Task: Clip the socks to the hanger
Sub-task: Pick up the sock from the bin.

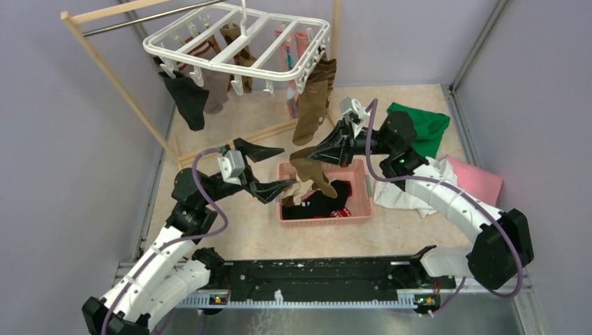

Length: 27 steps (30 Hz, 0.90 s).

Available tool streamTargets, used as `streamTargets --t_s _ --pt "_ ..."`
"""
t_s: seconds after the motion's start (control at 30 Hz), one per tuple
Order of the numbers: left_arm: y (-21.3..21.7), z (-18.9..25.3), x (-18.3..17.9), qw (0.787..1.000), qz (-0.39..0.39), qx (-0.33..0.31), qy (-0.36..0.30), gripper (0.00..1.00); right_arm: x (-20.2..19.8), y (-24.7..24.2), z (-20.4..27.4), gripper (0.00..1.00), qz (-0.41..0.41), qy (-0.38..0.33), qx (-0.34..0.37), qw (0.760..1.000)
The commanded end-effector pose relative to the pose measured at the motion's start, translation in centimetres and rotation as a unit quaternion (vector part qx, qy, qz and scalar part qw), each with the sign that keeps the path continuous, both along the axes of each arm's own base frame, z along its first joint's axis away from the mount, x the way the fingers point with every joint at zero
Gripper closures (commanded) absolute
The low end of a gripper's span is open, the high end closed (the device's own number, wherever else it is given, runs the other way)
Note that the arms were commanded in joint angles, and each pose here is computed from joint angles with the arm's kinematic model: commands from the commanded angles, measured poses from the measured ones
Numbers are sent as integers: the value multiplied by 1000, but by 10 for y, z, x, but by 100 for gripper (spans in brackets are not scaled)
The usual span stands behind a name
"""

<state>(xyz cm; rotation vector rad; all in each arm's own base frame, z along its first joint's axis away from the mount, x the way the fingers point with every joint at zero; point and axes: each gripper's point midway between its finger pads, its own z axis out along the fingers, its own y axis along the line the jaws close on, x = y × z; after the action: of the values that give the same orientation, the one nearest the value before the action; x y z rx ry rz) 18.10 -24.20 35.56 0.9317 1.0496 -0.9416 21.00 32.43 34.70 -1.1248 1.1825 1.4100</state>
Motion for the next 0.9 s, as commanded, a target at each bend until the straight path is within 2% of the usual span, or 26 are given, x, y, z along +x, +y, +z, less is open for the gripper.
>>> streamTargets --t_s 0.0,0.17,0.4,0.6,0.87 --pt "9 19 -3 997 21 -54 50 12 -5 -3 18 100 -10 -93 7 996" --pt "7 30 -8 997 5 -65 44 15 -7 -6 21 100 -15 -132 13 991" --pt "-7 28 7 993 -18 -90 73 40 -14 -10 34 100 -14 -160 39 986" --pt "-14 33 13 989 -38 -117 79 43 -17 -11 37 100 -14 -165 47 985" --pt "-16 42 5 985 -69 -140 69 53 -19 -12 41 100 -16 -166 56 984"
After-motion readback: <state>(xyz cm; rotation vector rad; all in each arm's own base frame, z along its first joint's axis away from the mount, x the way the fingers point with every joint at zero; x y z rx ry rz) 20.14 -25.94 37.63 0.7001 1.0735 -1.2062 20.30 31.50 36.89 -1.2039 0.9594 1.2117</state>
